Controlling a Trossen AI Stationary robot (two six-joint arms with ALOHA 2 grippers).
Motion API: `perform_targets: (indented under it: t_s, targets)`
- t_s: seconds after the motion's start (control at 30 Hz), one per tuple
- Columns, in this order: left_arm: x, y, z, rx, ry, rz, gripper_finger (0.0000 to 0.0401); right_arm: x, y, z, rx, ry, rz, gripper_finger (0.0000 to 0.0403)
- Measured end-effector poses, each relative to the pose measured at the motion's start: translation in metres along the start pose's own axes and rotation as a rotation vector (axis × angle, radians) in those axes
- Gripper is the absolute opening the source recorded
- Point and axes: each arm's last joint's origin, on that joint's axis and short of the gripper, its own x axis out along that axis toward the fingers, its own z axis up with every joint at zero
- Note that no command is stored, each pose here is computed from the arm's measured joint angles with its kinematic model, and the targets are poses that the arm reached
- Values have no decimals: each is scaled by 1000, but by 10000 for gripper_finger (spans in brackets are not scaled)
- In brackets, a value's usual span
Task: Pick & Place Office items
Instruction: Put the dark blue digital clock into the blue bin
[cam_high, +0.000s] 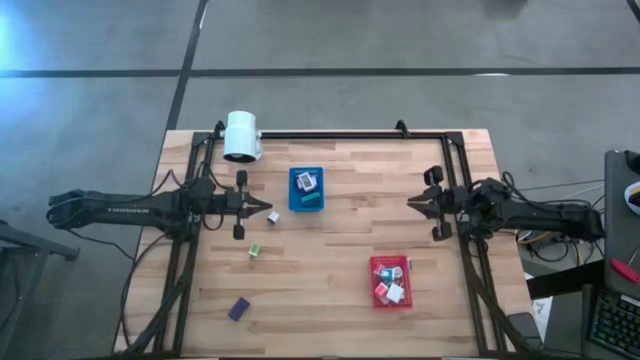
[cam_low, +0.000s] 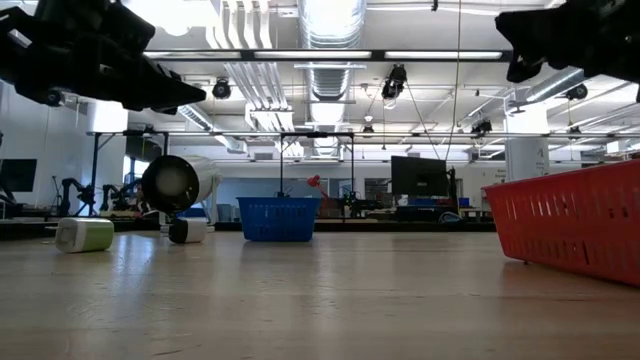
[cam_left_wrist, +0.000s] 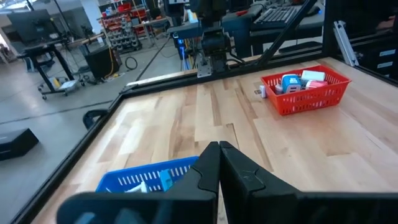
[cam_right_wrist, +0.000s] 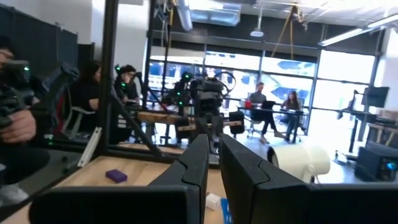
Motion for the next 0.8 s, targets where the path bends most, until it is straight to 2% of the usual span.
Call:
perform_targets:
  t_s: [0.33, 0.47, 0.63, 0.73, 0.8]
  targets:
    - [0, 0, -1, -52, 13, -9, 12, -4, -1, -15, -13, 33, -15, 34]
    - [1, -2, 2, -79, -10, -78, 12, -4, -1, -12, -6, 20, -15, 34]
    - [1, -3, 33, -105, -71, -130, 9, -4, -1, -11, -10, 18, -15, 34]
    - [-1, -5, 62, -139, 5, -146, 4, -3, -1, -11, -11, 18, -15, 34]
    - [-5, -8, 78, -187, 111, -118, 4, -3, -1, -11, -13, 12, -14, 34]
